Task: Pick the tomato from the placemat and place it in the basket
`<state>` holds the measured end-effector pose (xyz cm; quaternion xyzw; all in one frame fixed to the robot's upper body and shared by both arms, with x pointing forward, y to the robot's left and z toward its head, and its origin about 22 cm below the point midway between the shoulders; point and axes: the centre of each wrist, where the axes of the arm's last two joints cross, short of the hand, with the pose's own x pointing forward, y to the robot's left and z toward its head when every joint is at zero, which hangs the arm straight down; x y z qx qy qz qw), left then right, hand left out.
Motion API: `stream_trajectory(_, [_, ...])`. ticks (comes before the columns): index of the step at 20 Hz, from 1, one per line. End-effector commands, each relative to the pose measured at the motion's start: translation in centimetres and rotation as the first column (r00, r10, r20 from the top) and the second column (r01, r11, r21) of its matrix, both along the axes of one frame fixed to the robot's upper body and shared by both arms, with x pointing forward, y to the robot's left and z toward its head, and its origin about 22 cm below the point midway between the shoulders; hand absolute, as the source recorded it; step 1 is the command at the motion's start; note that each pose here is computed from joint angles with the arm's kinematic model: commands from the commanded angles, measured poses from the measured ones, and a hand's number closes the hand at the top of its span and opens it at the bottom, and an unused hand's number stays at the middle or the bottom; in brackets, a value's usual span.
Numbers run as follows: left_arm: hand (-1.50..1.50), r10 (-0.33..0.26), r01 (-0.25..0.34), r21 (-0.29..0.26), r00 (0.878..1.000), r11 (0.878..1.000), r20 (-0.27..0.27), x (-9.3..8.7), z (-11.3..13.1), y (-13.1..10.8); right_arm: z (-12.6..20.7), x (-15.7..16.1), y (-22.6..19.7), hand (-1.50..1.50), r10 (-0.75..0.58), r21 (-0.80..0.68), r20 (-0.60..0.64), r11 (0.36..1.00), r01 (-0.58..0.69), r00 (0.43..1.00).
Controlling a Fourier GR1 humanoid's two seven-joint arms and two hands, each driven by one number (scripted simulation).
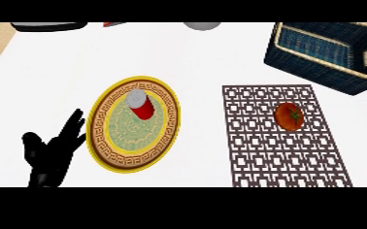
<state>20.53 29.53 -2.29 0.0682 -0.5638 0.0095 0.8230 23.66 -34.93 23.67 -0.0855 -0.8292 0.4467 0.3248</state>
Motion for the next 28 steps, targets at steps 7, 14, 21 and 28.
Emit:
stream_trajectory(7, [0.00, 0.021, -0.016, 0.029, 0.981, 0.999, -0.192, -1.9, -2.2, 1.4, 9.1, -2.1, -6.6, -1.50, -0.088, -0.417, -0.098, 0.908, 0.039, 0.991])
stream_trajectory(14, [0.00, -0.002, 0.009, 0.036, 0.985, 0.999, -0.175, -2.2, -2.2, 0.5, 9.3, -2.4, -7.7, -1.50, -0.128, -0.534, -0.089, 0.843, 0.061, 0.988])
stream_trajectory(21, [0.00, -0.014, 0.014, -0.003, 0.985, 1.000, -0.173, -1.9, -3.7, 0.3, 5.5, -2.0, -8.8, -1.50, -0.110, -0.497, -0.114, 0.867, 0.039, 0.987])
stream_trajectory(28, [0.00, -0.019, 0.027, 0.041, 0.984, 0.999, -0.176, 0.3, -1.7, -0.3, 1.4, -1.5, -8.1, -1.50, -0.074, -0.449, -0.129, 0.893, 0.009, 0.989])
